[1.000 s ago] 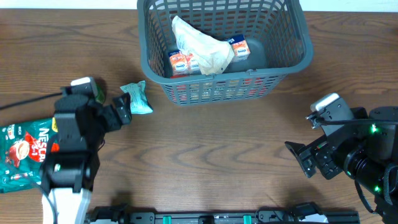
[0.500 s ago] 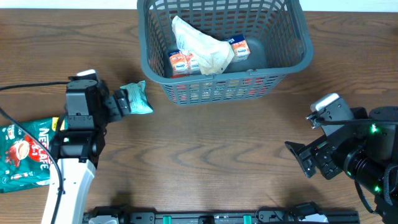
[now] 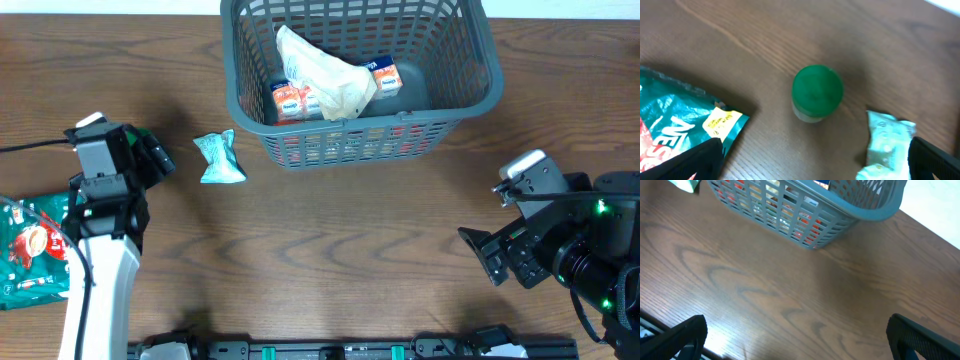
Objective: Pack container
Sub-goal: 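Reach the left gripper down onto the green-lidded jar and grasp it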
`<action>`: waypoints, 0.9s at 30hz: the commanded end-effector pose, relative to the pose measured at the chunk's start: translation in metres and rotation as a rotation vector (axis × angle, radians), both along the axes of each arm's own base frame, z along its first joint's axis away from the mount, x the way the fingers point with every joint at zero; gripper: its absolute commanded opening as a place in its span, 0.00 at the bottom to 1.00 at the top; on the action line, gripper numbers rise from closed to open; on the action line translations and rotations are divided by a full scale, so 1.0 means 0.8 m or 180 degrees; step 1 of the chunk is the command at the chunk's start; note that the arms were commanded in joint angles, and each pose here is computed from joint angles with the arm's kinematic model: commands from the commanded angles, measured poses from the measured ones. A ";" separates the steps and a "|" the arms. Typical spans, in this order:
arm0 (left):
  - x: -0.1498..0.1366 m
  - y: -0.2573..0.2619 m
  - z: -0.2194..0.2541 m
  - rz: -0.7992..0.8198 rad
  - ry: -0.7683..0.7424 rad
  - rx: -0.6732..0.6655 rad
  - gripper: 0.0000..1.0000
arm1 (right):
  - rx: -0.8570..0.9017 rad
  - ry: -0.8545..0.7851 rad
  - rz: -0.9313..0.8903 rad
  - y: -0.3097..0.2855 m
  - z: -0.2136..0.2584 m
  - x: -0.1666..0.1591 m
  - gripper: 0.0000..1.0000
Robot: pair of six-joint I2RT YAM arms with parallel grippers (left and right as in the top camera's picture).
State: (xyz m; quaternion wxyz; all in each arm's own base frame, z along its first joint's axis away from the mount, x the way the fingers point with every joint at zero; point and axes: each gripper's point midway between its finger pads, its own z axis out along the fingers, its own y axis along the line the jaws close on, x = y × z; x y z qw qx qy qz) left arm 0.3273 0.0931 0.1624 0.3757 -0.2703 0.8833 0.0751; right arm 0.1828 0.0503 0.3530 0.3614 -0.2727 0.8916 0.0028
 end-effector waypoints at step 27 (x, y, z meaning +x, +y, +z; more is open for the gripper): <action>0.072 0.028 -0.140 0.0183 0.0444 0.0036 0.99 | 0.0011 0.0010 -0.0035 -0.001 -0.001 0.000 0.99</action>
